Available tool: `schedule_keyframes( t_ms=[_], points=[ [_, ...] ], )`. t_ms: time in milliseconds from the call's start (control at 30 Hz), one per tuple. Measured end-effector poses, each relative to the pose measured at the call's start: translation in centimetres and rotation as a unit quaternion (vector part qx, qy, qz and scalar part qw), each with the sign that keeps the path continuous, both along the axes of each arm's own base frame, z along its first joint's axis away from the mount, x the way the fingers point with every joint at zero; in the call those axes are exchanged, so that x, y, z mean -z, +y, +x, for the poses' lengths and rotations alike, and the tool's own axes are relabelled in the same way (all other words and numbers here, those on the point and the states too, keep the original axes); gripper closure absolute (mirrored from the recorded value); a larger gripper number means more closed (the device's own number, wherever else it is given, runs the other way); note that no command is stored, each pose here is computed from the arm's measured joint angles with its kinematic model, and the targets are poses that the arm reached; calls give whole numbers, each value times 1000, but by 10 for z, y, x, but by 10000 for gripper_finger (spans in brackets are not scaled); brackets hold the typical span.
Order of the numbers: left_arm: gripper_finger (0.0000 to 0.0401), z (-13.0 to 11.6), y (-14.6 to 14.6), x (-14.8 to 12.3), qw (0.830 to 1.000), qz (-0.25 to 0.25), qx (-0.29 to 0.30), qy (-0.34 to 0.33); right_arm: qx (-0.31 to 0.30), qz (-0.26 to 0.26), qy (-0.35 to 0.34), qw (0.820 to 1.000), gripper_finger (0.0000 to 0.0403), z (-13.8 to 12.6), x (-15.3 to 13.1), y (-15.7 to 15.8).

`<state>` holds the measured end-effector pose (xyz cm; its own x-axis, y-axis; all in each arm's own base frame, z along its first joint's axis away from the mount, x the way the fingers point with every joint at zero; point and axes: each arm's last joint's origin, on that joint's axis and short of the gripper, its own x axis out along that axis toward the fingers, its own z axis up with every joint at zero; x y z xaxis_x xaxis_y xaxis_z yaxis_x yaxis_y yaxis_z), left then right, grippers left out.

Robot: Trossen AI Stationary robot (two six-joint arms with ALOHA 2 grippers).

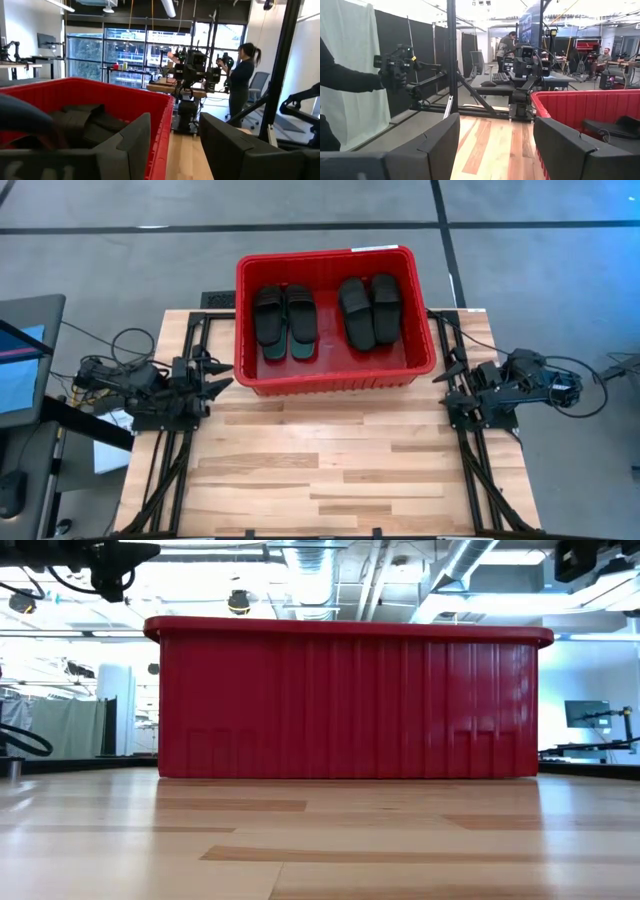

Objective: Pick and place slides into bin
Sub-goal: Return to Home Position

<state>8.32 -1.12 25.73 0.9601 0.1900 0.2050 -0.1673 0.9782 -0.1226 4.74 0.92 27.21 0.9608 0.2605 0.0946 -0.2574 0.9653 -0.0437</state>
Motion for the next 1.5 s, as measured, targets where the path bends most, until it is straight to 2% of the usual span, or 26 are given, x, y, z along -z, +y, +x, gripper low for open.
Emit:
schedule_keyframes(
  t_ms=[167, 367, 400, 467, 533, 1000, 1300, 1500],
  points=[
    [245, 0, 0, 2, 1000, 18, -3, 15, 0, 0, 0, 1000, 163, 0, 0, 0],
    [245, 0, 0, 2, 1000, 7, -1, 9, -1, 1, -7, 1000, 163, 0, -1, 0],
    [245, 0, -1, 2, 999, 30, 10, 13, -4, 0, -10, 1000, 163, 0, -2, 0],
    [245, 1, -5, 3, 991, 122, 56, 23, -22, -17, -14, 1000, 163, 0, -2, 1],
    [245, 1, -6, 4, 986, 151, 68, 27, -27, -25, -15, 999, 163, -1, -1, 2],
    [245, 2, -3, 8, 969, 186, 158, 31, -38, -45, -13, 998, 163, -1, 0, 2],
    [245, 3, 5, 8, 968, 196, 157, 31, -38, -45, -13, 998, 163, -1, 0, 2],
    [245, 3, 8, 6, 973, 193, 125, 28, -20, -43, -10, 999, 163, 0, 1, 1]
  ],
)
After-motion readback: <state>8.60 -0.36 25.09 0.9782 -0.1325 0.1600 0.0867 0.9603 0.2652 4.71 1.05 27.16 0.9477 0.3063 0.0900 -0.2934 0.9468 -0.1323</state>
